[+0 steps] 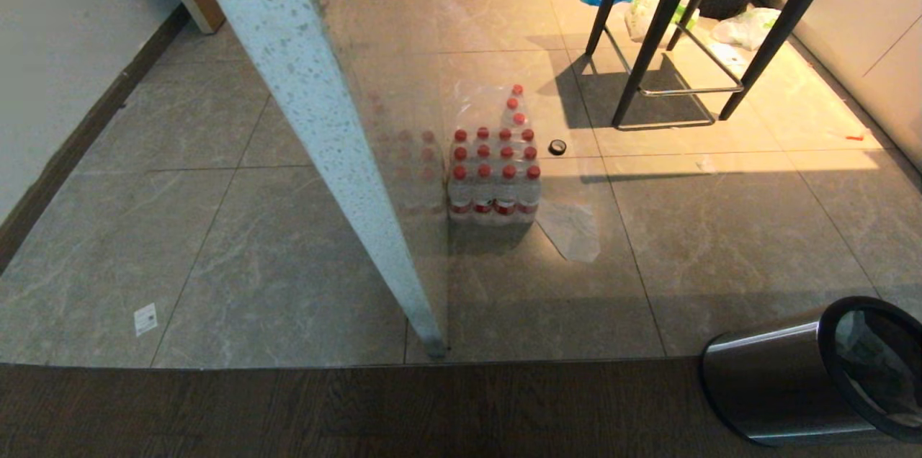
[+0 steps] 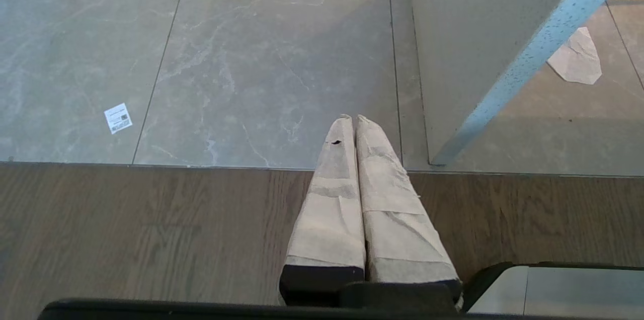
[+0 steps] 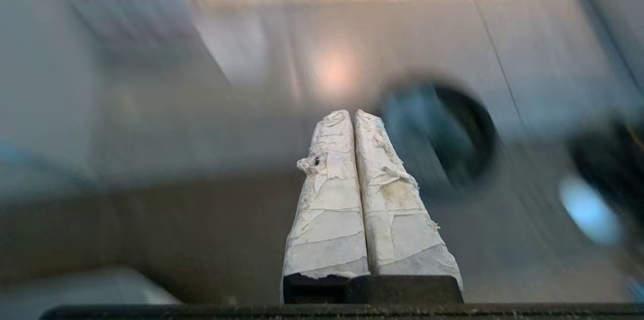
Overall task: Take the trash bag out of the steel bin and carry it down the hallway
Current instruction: Place the outer trash can on the ground
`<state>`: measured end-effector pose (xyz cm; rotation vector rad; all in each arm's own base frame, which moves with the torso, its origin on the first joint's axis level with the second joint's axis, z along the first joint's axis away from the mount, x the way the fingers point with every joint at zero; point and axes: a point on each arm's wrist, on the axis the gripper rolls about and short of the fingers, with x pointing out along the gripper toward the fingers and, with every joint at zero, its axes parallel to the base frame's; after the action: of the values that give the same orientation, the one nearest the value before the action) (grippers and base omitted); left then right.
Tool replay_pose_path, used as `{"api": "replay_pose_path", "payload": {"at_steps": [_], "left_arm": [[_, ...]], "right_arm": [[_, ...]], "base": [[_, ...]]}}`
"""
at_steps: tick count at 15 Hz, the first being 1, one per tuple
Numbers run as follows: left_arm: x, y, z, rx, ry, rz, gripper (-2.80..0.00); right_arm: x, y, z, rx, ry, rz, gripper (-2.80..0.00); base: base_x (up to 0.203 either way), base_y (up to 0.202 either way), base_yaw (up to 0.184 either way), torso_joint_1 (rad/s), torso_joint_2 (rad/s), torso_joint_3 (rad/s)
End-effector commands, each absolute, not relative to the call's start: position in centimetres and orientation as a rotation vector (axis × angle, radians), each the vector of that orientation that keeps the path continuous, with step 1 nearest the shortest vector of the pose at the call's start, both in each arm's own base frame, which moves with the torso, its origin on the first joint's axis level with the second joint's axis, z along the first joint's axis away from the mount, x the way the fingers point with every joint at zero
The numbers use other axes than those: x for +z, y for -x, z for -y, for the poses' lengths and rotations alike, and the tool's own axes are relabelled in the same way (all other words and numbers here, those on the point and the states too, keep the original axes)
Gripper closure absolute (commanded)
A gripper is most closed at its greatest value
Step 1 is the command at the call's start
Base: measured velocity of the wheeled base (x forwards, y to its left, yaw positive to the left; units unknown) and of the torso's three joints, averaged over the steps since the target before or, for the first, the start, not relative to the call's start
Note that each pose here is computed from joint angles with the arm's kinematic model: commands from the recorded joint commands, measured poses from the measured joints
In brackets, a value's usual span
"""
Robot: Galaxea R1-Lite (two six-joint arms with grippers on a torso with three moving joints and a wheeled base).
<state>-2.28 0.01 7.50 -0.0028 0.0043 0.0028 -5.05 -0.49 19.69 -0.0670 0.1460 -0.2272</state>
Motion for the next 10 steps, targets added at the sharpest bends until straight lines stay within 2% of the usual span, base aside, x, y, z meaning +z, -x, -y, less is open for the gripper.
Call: {"api": "replay_pose_path", "payload": {"at_steps": [1,6,10], "left_arm": [[7.5,2.3,0.0,0.003,0.003,-0.005,0.0],[7.5,2.3,0.0,0.003,0.003,-0.005,0.0],[7.5,2.3,0.0,0.003,0.003,-0.005,0.0]], "right_arm": [[20.8,1.0,0.7,-0.308,0.114,-0.433,0.0],[19.5,-7.4,1.0,-0.348,0.075,-0.762,0.0],[17.8,-14.4,3.9,-0.301,-0.066,-0.893,0.0]], "base": [[0.0,0.0,0.0,0.0,0.0,0.0],[0.0,0.0,0.0,0.0,0.0,0.0],[0.0,0.0,0.0,0.0,0.0,0.0]]}}
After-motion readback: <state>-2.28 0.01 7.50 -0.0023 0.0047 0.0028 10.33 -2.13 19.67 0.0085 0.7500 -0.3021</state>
